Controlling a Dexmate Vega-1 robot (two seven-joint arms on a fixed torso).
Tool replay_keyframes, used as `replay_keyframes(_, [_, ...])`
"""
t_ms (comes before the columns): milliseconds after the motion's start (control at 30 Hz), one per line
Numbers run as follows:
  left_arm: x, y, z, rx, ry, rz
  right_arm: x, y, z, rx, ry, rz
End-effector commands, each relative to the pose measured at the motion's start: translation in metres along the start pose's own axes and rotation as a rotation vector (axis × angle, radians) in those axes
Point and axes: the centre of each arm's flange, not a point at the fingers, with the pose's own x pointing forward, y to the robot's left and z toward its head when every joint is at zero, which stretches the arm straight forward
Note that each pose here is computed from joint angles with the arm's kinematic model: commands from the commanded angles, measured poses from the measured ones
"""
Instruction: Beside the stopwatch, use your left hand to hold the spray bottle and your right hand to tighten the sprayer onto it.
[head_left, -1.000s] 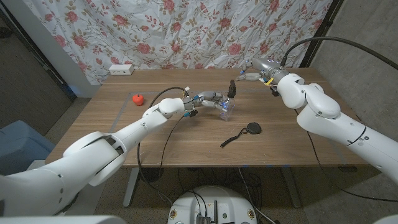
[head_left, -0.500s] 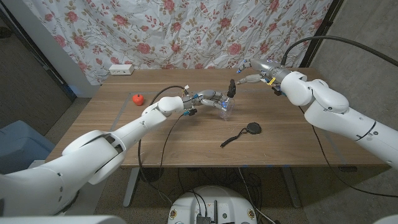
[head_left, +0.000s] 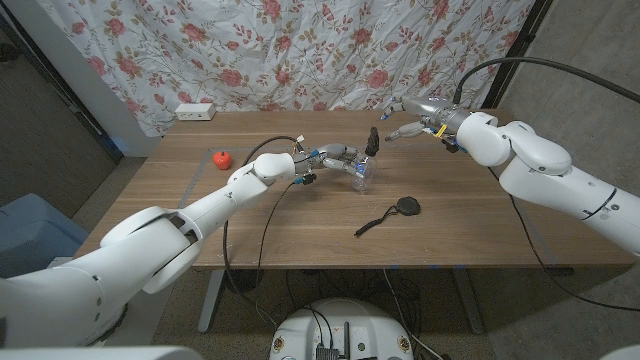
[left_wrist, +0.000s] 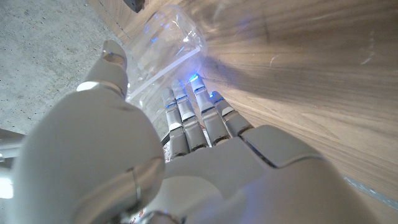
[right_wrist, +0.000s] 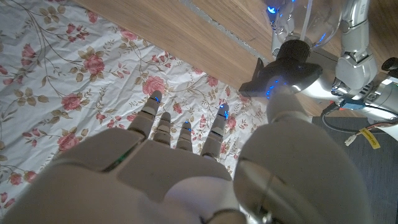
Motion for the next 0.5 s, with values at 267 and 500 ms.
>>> replay_keyframes(267, [0.0023, 0.0005, 0.0008, -0.001, 0.006, -0.004, 0.0037, -0.0009, -0.0117, -0.041, -0.082, 0.032])
replay_keyframes(500, [0.0037, -0.0013, 0.0006, 0.000, 0.009, -0.009, 0.0070, -0.0005, -0.0104, -0.045, -0.121, 0.029])
